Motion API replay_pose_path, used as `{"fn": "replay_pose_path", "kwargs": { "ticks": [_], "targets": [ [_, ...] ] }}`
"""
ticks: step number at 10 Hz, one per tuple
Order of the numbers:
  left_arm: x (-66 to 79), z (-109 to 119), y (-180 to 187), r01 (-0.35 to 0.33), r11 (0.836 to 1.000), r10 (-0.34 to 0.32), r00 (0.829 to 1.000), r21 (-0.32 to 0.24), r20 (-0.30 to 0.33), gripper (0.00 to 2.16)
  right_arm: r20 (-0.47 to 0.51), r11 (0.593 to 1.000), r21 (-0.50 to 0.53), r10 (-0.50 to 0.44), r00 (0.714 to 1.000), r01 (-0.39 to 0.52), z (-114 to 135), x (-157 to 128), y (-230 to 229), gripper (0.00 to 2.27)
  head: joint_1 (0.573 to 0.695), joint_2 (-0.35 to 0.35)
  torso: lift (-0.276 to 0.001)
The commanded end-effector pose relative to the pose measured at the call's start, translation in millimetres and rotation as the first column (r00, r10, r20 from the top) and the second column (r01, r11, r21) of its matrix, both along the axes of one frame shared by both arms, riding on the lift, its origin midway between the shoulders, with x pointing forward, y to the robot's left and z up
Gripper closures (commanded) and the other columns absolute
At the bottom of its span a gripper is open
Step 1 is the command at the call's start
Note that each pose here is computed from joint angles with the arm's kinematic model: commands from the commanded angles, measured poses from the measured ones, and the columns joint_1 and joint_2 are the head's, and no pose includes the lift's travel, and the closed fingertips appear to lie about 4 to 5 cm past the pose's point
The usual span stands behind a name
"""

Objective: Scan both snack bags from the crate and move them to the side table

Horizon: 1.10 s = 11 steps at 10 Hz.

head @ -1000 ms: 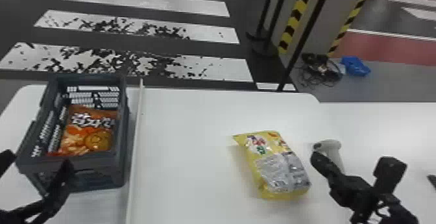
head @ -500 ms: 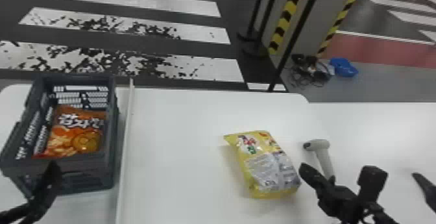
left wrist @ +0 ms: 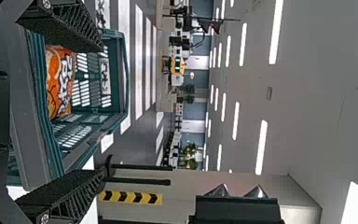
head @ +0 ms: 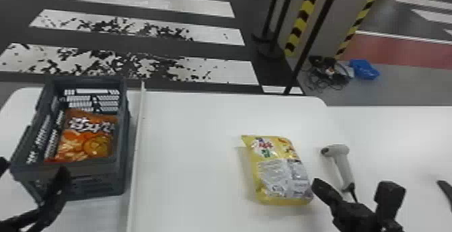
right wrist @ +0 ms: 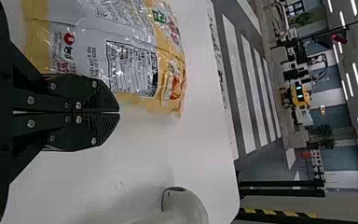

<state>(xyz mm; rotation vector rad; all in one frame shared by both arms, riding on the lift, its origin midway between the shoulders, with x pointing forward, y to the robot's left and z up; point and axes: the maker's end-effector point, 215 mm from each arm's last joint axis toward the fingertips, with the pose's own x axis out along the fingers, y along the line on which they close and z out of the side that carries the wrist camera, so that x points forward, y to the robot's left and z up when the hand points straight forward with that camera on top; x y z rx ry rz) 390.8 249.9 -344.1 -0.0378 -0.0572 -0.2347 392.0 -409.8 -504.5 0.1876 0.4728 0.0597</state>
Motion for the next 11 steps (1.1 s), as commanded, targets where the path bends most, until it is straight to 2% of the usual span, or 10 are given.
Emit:
{"fn": "replay_pose_path", "kwargs": {
  "ticks": [1, 3, 4, 5, 6, 7, 8, 11],
  "targets": [
    [1.1, -1.1, -1.0, 0.002, 1.0, -0.002, 1.0, -0.001, -0.002, 0.07, 0.001, 1.0, 0.001, 0.0, 1.0, 0.0, -0.1, -0.8, 0.6, 1.98, 0.695, -0.23, -0.099],
    [1.7, -0.9, -1.5, 0.002, 1.0, -0.002, 1.0, -0.007, 0.0, 0.07, 0.015, 0.999, -0.034, -0.01, 1.0, 0.01, 7.0, 2.8, -9.5, 1.98, 0.695, -0.232, -0.099],
    [1.7, -0.9, -1.6, 0.001, 1.0, -0.001, 1.0, -0.008, 0.0, 0.07, 0.061, 0.998, -0.061, -0.029, 0.998, 0.032, 27.4, 8.9, -22.7, 1.97, 0.695, -0.238, -0.099],
    [1.1, -1.5, -1.6, 0.001, 1.0, -0.001, 1.0, -0.008, -0.002, 0.07, 0.093, 0.996, -0.08, -0.04, 0.995, 0.048, 46.2, 13.4, -32.3, 1.78, 0.695, -0.25, -0.099],
    [1.0, -1.8, -2.3, 0.003, 1.0, -0.003, 1.0, -0.009, -0.002, 0.07, 0.112, 0.993, -0.097, -0.058, 0.992, 0.069, 56.4, 14.9, -42.5, 1.28, 0.695, -0.258, -0.099],
    [1.2, -0.2, -2.8, 0.003, 1.0, -0.003, 1.0, -0.01, 0.001, 0.07, 0.116, 0.992, -0.105, -0.063, 0.991, 0.075, 59.6, 14.4, -48.5, 0.66, 0.695, -0.273, -0.099],
    [0.9, 0.2, -2.3, 0.004, 1.0, -0.004, 1.0, -0.008, 0.001, 0.07, 0.116, 0.99, -0.116, -0.065, 0.991, 0.078, 61.3, 13.9, -53.3, 0.15, 0.695, -0.286, -0.099],
    [0.6, -0.5, -2.5, 0.005, 1.0, -0.005, 1.0, -0.007, -0.002, 0.07, 0.071, 0.983, -0.158, -0.077, 0.994, 0.088, 50.1, 9.6, -72.8, 0.08, 0.695, -0.309, -0.099]
  ]
}}
